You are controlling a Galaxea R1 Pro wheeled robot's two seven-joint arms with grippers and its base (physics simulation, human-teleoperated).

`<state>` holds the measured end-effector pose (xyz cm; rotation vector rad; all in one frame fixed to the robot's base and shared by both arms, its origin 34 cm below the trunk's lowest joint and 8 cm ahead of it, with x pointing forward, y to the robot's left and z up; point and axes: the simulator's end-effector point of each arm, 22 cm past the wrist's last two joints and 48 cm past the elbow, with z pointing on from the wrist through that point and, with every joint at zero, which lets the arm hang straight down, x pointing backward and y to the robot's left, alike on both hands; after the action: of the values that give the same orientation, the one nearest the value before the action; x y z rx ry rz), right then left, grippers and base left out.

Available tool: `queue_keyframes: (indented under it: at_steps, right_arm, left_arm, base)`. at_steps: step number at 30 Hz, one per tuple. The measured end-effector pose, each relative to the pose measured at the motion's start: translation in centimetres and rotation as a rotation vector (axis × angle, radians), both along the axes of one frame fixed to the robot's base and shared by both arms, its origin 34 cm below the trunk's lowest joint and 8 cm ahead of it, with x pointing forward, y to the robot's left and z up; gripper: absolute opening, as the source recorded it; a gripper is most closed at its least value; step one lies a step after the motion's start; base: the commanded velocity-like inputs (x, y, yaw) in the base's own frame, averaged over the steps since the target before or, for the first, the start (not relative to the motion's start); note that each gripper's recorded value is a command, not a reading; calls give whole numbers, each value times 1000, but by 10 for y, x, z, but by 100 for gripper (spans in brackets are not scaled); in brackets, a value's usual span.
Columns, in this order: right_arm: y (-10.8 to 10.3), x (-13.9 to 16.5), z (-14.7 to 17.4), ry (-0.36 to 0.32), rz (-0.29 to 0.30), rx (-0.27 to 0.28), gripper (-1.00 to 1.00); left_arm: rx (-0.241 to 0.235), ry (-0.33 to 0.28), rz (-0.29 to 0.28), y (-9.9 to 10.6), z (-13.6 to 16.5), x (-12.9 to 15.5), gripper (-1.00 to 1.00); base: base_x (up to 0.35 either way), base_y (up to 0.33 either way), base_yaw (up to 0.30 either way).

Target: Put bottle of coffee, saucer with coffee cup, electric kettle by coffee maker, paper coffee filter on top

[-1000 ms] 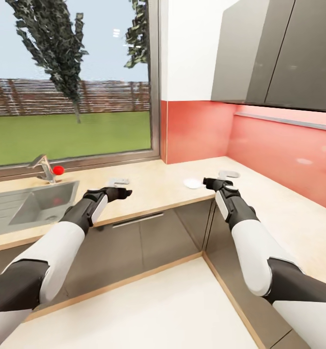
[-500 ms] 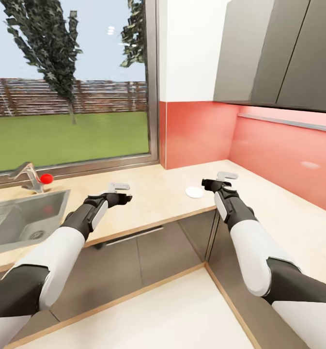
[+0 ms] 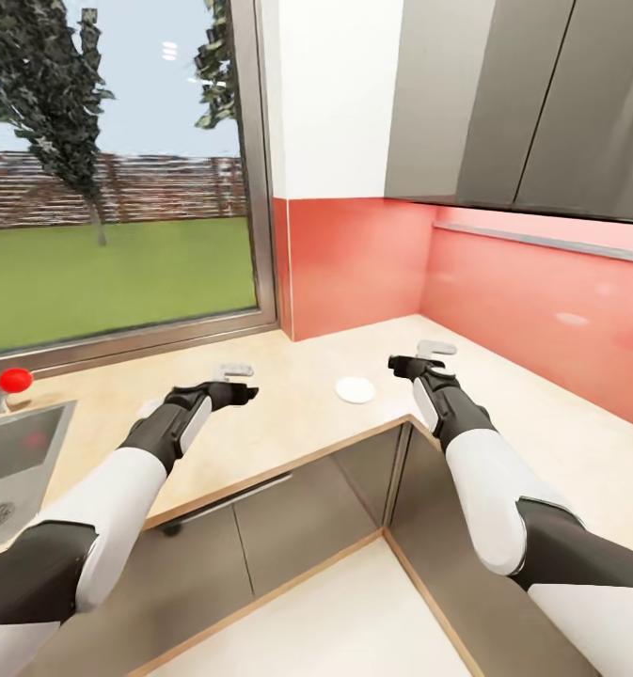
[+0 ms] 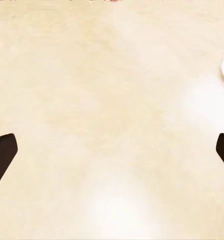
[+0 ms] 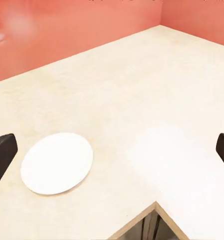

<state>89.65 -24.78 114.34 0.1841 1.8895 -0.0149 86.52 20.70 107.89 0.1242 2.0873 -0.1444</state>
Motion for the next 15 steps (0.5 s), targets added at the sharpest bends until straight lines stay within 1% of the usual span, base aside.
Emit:
queue_keyframes:
  at_steps: [4,12,15]
  right_arm:
    - [0,0,0,0,0,0,100]
    - [1,0,-2,5,3,1,100]
    - [4,-2,-11,26,9,2,100]
  left_arm:
    - [0,3,-1,0,-2,-1,100]
    - [0,6,0,0,-4,-2,100]
    - [0,7,0,0,-4,-2,100]
  base:
    - [312,-95,-12]
    - [296,-137,-2]
    - [295,-143,0]
